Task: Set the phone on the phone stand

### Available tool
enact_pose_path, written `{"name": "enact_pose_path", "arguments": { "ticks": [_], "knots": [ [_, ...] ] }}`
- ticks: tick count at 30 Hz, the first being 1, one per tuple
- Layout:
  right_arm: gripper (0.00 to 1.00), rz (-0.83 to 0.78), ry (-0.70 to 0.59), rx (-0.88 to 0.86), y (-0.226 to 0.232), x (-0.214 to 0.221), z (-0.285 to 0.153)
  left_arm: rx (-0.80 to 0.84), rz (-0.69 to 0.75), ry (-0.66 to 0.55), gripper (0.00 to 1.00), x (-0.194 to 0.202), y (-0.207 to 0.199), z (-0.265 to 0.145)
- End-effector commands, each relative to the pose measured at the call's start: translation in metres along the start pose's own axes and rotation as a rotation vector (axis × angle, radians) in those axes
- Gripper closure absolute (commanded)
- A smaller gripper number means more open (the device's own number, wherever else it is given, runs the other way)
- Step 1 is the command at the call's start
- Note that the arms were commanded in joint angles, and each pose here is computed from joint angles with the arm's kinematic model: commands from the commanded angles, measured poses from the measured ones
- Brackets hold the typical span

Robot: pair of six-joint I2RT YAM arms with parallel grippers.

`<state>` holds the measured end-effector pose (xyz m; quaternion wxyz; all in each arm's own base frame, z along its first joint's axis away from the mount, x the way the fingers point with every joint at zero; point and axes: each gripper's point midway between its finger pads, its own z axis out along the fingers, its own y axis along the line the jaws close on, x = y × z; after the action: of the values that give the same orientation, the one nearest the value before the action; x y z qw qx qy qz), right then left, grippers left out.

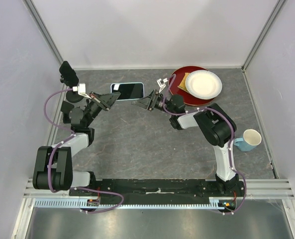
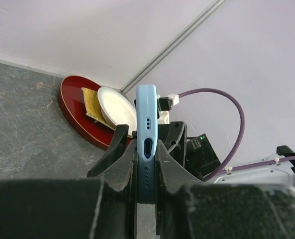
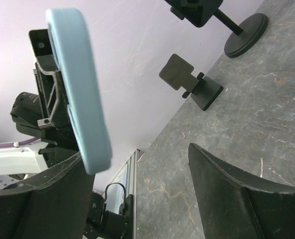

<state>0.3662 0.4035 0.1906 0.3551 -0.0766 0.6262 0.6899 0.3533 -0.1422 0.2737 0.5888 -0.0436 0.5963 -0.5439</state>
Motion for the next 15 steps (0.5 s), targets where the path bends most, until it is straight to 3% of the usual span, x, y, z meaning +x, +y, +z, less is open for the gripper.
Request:
{"name": "enact_pose_path", "arguments": {
  "ticks": [1,10,15],
  "knots": [
    [0.21,-0.330,-0.183,-0.418,0.129,-0.048,-0.019,0.073,0.065,-0.027,0.98,-0.006,-0.018,0.005],
    [0.15,-0.301,-0.235,-0.388,0.130,-0.067,-0.032,0.090,0.046,0.001,0.98,0.002,-0.015,0.006],
    [0.28,-0.315,-0.214,-0.402,0.133,-0.066,-0.033,0.111,0.002,0.009,0.98,0.006,-0.013,0.007]
  ]
}}
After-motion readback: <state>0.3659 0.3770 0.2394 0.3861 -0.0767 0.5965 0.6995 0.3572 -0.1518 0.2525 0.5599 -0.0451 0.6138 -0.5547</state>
